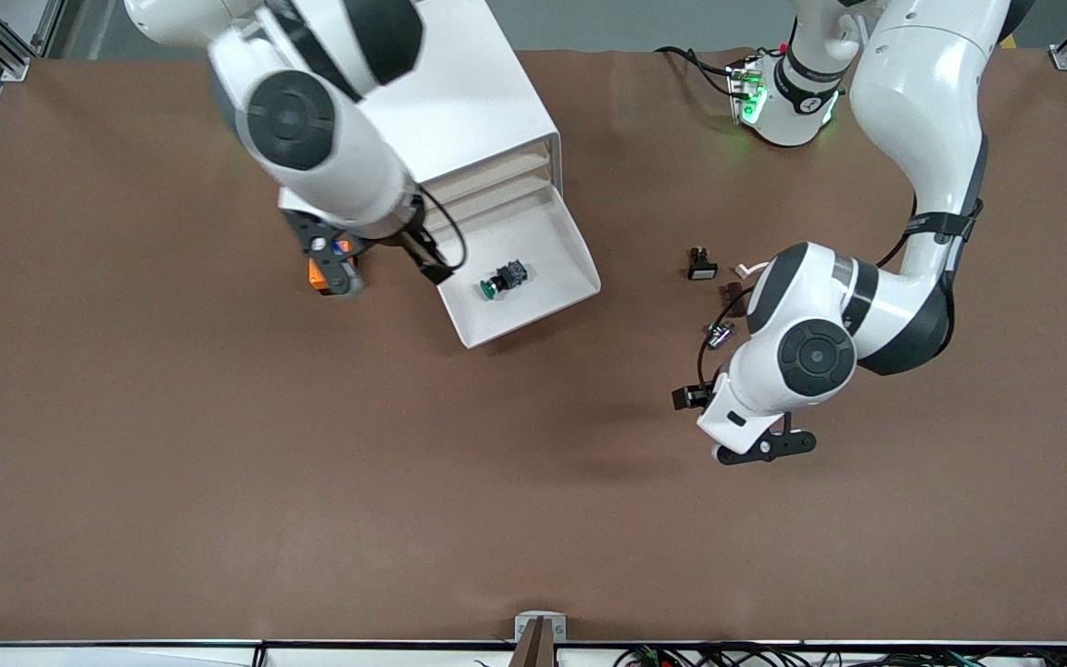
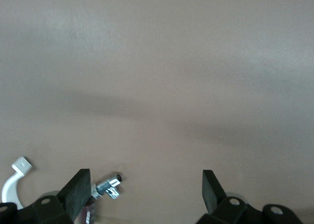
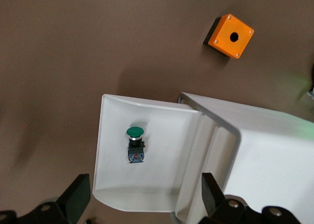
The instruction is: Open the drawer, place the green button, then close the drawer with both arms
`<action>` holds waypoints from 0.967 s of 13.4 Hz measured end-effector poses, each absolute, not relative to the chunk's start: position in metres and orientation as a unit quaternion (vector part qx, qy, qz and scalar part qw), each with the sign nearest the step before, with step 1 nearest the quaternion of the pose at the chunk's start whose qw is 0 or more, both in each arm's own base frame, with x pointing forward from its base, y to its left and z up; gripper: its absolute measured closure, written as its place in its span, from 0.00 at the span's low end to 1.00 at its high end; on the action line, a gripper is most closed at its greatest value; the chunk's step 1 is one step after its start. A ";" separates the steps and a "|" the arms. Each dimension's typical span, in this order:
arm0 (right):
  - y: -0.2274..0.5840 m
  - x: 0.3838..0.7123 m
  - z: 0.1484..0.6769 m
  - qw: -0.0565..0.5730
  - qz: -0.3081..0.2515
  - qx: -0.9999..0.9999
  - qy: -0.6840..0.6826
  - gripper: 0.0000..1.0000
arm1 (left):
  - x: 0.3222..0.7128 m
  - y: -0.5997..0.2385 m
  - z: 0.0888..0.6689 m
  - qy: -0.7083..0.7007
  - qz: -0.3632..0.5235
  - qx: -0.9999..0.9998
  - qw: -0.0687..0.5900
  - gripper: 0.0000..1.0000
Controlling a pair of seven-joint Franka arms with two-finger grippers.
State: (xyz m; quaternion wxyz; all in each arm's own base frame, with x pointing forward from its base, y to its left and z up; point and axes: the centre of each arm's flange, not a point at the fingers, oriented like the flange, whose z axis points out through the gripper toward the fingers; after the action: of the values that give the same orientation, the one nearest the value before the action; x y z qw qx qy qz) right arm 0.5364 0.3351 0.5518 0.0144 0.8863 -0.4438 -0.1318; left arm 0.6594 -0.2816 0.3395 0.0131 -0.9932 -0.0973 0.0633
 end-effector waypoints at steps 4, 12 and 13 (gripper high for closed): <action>0.228 0.549 0.613 -0.023 -0.118 0.939 -0.321 0.00 | 0.640 -0.331 0.324 -0.140 0.045 -0.989 0.032 0.00; 0.039 0.558 0.635 -0.030 -0.077 0.989 -0.120 0.00 | 0.607 -0.396 0.280 -0.187 0.011 -0.982 0.003 0.00; 0.019 0.559 0.635 -0.032 -0.074 0.991 -0.106 0.00 | 0.597 -0.409 0.274 -0.194 0.009 -0.981 0.000 0.00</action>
State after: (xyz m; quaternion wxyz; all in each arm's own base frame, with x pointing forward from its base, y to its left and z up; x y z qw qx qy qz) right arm 0.5588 0.0190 0.6347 -0.0320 0.9911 -0.1059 -0.0736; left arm 0.5968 -0.4092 0.2736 0.0005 -0.9810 -0.1937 0.0091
